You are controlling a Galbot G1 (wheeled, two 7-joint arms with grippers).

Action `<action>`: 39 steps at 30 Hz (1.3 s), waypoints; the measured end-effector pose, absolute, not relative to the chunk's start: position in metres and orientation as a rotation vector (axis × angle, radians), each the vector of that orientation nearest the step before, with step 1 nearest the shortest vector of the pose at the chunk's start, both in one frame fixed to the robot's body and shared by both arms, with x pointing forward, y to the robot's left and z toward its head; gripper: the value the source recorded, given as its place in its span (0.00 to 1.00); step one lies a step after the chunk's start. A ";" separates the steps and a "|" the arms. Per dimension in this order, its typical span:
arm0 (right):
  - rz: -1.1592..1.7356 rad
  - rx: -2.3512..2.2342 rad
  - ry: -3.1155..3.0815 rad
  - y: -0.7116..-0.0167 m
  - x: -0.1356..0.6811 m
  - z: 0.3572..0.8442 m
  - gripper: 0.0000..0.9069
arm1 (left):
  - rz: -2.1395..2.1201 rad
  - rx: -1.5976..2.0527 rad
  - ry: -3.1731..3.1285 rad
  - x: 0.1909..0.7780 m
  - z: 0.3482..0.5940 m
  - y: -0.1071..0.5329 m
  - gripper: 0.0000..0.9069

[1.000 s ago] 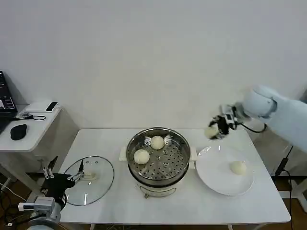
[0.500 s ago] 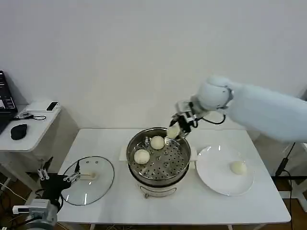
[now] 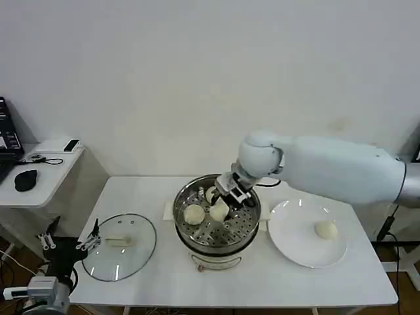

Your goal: Take steamed baozi put them in steamer then cover it.

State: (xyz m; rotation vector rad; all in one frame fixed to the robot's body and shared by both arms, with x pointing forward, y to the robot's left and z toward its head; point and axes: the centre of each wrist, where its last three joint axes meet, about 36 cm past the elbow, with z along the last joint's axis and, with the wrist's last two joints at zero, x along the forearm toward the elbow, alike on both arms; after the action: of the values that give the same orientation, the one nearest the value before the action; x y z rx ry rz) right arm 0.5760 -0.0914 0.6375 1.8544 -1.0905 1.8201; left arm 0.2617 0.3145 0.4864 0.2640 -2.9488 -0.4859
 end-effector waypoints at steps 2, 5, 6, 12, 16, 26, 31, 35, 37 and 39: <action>1.841 1.876 -1.054 -0.087 0.574 0.633 0.70 | -0.482 0.271 -2.950 0.261 0.486 0.315 1.00; 1.860 1.904 -1.013 -0.082 0.572 0.627 0.70 | -0.483 0.280 -2.951 0.261 0.487 0.316 1.00; 1.864 1.913 -1.001 -0.080 0.571 0.625 0.70 | -0.484 0.283 -2.953 0.261 0.487 0.317 1.00; 1.878 1.958 -0.938 -0.072 0.564 0.616 0.70 | -0.485 0.291 -2.961 0.262 0.490 0.320 1.00; 1.879 1.971 -0.912 -0.071 0.562 0.610 0.70 | -0.475 0.289 -2.961 0.263 0.488 0.319 1.00; 1.898 1.966 -0.905 -0.075 0.563 0.610 1.00 | -0.472 0.282 -2.959 0.265 0.486 0.320 1.00; 1.910 1.949 -0.942 -0.079 0.566 0.617 1.00 | -0.474 0.277 -2.961 0.265 0.487 0.319 1.00; 1.913 1.923 -0.991 -0.086 0.570 0.626 1.00 | -0.475 0.271 -2.963 0.266 0.487 0.319 1.00; 1.914 1.903 -1.025 -0.092 0.573 0.632 1.00 | -0.479 0.267 -2.965 0.267 0.487 0.319 1.00; 1.915 1.877 -1.061 -0.097 0.576 0.639 1.00 | -0.482 0.262 -2.968 0.268 0.488 0.319 1.00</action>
State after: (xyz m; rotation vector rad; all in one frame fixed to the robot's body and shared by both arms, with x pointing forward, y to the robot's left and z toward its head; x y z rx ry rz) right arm 0.5763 -0.0975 0.6393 1.8767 -1.0614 1.9145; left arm 0.2678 0.3191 0.4880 0.2625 -2.9683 -0.4825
